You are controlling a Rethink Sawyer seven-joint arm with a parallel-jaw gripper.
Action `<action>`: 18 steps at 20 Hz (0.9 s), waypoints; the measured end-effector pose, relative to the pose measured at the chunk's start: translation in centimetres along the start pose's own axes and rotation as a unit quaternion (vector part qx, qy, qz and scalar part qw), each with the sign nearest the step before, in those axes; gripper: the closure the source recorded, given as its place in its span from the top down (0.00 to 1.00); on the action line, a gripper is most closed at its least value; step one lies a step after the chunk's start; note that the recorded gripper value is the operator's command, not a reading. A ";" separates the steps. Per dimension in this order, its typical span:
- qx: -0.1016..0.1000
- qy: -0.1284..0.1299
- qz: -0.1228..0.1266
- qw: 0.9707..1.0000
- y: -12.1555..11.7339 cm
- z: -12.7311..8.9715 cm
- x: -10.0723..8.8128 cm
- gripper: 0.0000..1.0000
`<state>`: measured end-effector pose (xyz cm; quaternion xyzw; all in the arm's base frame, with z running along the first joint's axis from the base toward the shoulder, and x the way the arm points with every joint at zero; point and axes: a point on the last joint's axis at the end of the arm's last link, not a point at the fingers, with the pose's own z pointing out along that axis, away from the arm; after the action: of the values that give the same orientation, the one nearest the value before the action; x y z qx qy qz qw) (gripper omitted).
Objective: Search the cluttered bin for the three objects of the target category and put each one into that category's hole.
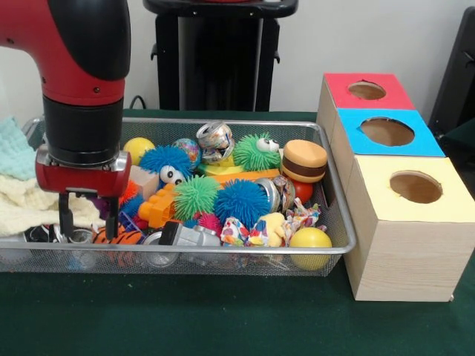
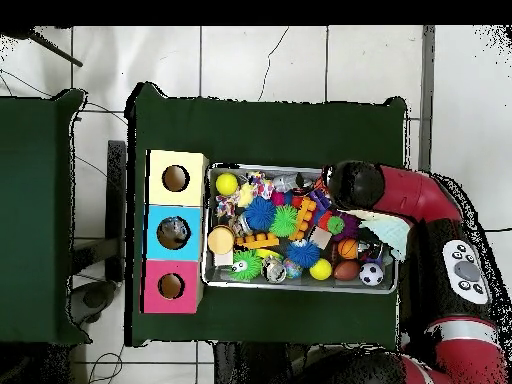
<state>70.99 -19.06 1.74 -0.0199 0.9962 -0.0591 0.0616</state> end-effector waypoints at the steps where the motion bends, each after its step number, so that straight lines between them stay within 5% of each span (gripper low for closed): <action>1: 0.001 0.000 -0.002 1.000 0.0 0.1 0.1 1.00; 18: 0.027 -0.010 -0.045 0.999 0.2 1.6 1.0 1.00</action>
<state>70.17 -19.05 -0.01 -0.0640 0.9916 -0.0881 0.0694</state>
